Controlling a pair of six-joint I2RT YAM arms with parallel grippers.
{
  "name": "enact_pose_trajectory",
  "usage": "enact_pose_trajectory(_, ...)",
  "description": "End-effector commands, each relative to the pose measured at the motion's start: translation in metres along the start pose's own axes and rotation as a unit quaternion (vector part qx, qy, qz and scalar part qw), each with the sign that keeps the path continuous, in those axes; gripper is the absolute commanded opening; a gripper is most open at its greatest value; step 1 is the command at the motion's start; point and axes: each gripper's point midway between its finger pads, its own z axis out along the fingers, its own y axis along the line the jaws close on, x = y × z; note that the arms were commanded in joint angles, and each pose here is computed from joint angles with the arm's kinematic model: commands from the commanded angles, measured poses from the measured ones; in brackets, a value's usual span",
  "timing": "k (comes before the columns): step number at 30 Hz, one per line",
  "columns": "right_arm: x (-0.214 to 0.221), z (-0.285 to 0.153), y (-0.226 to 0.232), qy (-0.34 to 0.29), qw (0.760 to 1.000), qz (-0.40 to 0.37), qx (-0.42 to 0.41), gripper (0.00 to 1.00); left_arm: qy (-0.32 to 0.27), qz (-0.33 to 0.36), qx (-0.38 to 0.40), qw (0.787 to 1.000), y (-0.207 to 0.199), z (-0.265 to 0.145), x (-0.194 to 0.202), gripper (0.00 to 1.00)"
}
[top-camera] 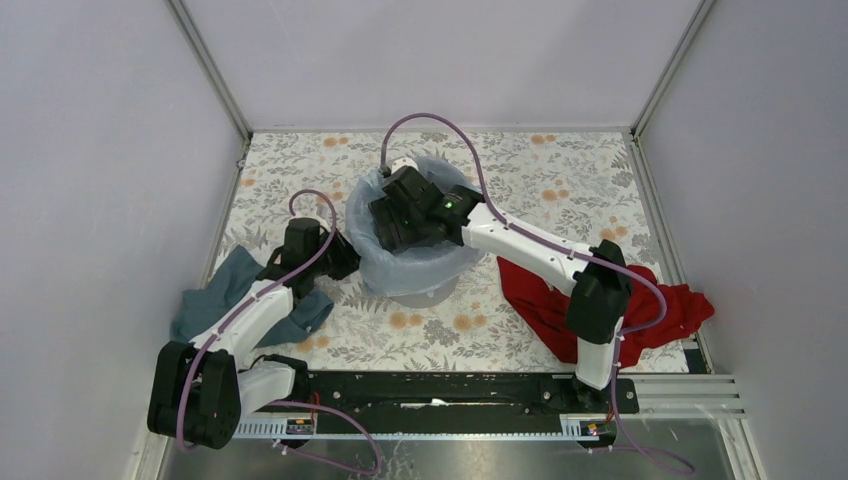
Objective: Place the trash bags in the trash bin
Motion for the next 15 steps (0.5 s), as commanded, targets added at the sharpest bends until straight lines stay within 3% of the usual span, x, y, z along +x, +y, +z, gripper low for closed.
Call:
enact_pose_trajectory(1, -0.049, -0.050, -0.020, -0.073, 0.996, -0.022, 0.043, 0.93, -0.005, 0.014, 0.014, 1.000, -0.007, 0.003, -0.005, 0.03)
enact_pose_trajectory(7, -0.078, -0.046, -0.032, -0.115, 0.991, -0.021, 0.058, 0.91, -0.007, 0.015, 0.016, 1.000, -0.009, 0.000, -0.006, 0.03)
enact_pose_trajectory(15, -0.110, 0.001, -0.029, -0.163, 0.983, -0.046, 0.063, 0.67, -0.011, 0.014, 0.019, 1.000, -0.012, -0.003, -0.007, 0.04)
